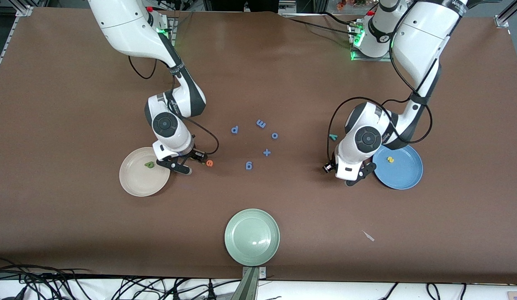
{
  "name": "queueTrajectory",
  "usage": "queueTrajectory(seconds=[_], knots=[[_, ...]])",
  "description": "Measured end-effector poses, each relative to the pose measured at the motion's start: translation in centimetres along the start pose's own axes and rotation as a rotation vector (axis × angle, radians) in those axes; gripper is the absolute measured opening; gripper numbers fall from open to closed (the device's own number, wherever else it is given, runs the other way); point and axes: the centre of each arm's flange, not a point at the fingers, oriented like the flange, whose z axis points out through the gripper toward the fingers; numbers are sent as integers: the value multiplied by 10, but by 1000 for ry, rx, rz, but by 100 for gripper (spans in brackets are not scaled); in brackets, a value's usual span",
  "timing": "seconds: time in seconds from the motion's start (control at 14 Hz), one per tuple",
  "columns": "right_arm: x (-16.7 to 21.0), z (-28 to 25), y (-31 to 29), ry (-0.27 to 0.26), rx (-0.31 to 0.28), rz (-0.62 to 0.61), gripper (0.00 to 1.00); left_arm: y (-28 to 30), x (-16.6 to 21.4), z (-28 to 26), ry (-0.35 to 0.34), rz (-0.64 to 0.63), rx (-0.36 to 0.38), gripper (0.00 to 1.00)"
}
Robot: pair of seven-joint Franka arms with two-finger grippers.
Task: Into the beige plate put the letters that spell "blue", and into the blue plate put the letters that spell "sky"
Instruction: 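Grasp yellow k with the left gripper while the right gripper grasps yellow u, then drop the u in the beige plate while the left gripper carries k to blue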
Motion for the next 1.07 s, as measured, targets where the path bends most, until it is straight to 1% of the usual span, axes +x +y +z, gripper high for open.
queueTrajectory(seconds=[0.21, 0.36, 0.57, 0.79, 1.0, 1.07], knots=[[1, -9, 0, 4, 6, 1, 26, 1, 1, 0, 3, 0, -5, 59], [0, -10, 1, -5, -1, 0, 26, 2, 2, 3, 4, -1, -12, 59], [8, -20, 10, -36, -34, -30, 26, 4, 3, 11, 0, -4, -14, 59], [49, -54, 45, -57, -80, -129, 26, 6, 2, 13, 0, -1, -16, 58], [87, -67, 94, -58, -93, -199, 26, 11, -6, 15, -2, 10, -13, 56], [95, -66, 108, -64, -90, -199, 26, 12, -7, 15, -2, 10, -13, 49]])
